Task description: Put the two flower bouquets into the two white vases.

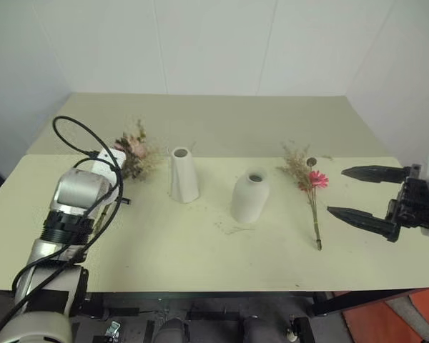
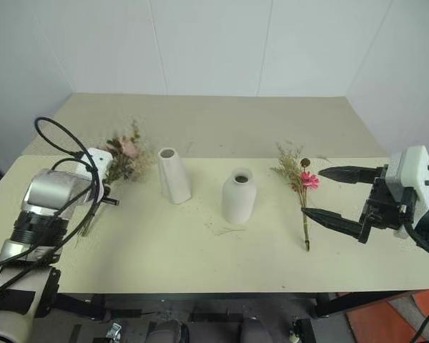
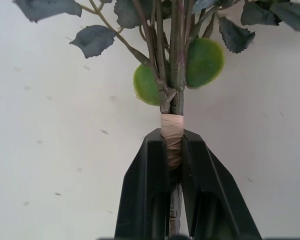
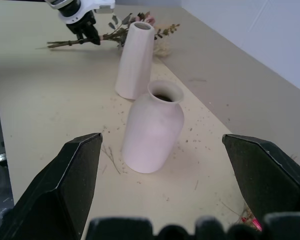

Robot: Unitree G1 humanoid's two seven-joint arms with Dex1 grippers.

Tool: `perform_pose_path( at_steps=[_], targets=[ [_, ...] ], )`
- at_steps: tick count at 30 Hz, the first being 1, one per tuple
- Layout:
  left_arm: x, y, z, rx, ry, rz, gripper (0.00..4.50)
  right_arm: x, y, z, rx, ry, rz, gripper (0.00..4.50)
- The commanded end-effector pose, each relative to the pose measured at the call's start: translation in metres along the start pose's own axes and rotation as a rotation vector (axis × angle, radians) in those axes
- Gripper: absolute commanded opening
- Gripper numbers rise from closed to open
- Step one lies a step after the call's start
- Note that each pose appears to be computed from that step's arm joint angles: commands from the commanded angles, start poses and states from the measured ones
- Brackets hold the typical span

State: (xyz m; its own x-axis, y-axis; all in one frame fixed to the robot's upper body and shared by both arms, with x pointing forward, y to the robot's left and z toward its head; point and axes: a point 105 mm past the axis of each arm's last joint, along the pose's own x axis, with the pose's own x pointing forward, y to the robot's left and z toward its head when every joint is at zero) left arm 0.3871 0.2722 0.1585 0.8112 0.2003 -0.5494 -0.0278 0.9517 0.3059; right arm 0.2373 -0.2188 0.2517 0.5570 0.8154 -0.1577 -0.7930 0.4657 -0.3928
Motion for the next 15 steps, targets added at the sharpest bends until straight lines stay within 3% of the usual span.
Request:
perform_pose_path(
  at_steps=[1, 3, 5, 10, 15],
  targets=[
    [-0.031, 0.021, 0.056, -0.071, -0.38, 0.079, 0.09, -0.005, -0.006, 0.007, -0.025, -0.002, 0.001, 4.5],
    [-0.061, 0.025, 0.094, -0.12, -0.669, 0.082, 0.09, -0.006, -0.008, 0.006, -0.018, 0.006, 0.004, 4.5],
    [-0.08, 0.022, 0.117, -0.159, -0.812, 0.03, 0.09, -0.005, -0.012, 0.003, -0.01, 0.011, 0.0, 4.5],
    [-0.124, -0.017, 0.162, -0.204, -1.032, -0.34, 0.09, -0.002, -0.019, -0.001, 0.028, -0.01, -0.012, 4.5],
    [-0.139, -0.047, 0.181, -0.23, -1.073, -0.614, 0.09, 0.002, -0.02, -0.002, 0.032, -0.015, -0.017, 4.5]
  ],
)
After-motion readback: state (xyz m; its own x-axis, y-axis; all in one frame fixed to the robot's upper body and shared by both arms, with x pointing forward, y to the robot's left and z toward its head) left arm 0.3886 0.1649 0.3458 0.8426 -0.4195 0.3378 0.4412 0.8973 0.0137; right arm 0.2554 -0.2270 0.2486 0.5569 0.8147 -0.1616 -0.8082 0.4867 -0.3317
